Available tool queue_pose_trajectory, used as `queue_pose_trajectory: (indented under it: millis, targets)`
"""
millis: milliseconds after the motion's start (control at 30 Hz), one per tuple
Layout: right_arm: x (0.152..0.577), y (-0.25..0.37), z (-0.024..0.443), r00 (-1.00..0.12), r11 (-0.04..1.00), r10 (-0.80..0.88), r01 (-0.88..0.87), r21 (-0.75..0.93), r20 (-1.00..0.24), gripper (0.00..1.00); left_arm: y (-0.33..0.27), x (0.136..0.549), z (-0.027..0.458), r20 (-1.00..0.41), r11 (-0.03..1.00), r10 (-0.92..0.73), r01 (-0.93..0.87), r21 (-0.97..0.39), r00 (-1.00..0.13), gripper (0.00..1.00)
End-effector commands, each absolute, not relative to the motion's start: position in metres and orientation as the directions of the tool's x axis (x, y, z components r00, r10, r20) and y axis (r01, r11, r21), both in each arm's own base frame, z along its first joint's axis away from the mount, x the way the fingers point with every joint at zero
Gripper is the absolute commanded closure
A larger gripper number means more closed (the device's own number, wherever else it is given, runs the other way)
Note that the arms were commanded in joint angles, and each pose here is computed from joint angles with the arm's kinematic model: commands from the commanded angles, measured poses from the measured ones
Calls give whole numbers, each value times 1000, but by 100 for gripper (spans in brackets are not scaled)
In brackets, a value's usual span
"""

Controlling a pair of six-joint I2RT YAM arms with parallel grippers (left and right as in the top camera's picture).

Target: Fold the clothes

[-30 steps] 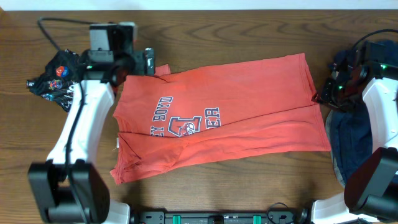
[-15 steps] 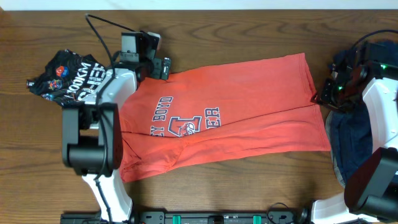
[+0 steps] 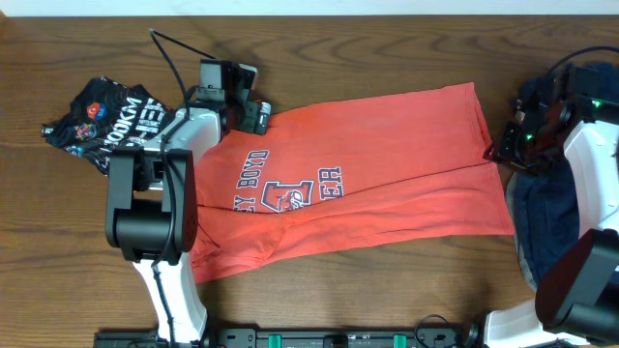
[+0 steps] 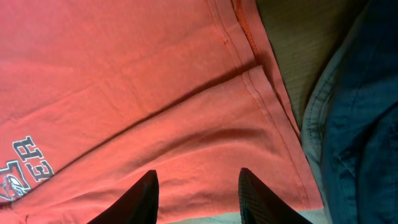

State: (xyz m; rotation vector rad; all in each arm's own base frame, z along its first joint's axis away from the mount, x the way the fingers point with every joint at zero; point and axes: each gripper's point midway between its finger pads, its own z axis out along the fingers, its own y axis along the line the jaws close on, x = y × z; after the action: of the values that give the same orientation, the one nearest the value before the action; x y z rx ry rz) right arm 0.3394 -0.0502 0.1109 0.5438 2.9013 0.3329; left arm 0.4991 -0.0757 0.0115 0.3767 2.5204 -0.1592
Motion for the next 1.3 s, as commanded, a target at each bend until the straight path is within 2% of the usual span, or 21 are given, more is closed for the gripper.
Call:
queue_pose_trajectory:
  millis: [0,300,467,733,1067,1133,1267]
  targets:
    - [342,-44,115,-926,916,352,312,252,-136,60,-82,499,0,-551,946,262,324,-15,-792,4]
    - [339,-45,115,-927,917,352,315,244,-126,60,-70,497,-23,-509,961,251,275,29,-823,7]
    - [339,-45,115,-927,917,353,316,244,-126,60,-68,506,-17,-545,982,147,187,-19,-825,12]
    - [338,-44,114,-928,917,353,317,244,-120,60,-68,516,-11,-577,992,26,91,-83,-816,12]
    - [337,-44,114,-928,917,353,317,244,-120,60,-66,508,-18,-544,993,19,79,-87,-839,12]
    - [337,-44,114,-928,917,353,317,244,-120,60,-64,506,-21,-540,994,37,86,-66,-841,15]
    - [336,-44,114,-929,916,353,319,243,-113,61,-56,507,-22,-540,998,37,62,-28,-841,28]
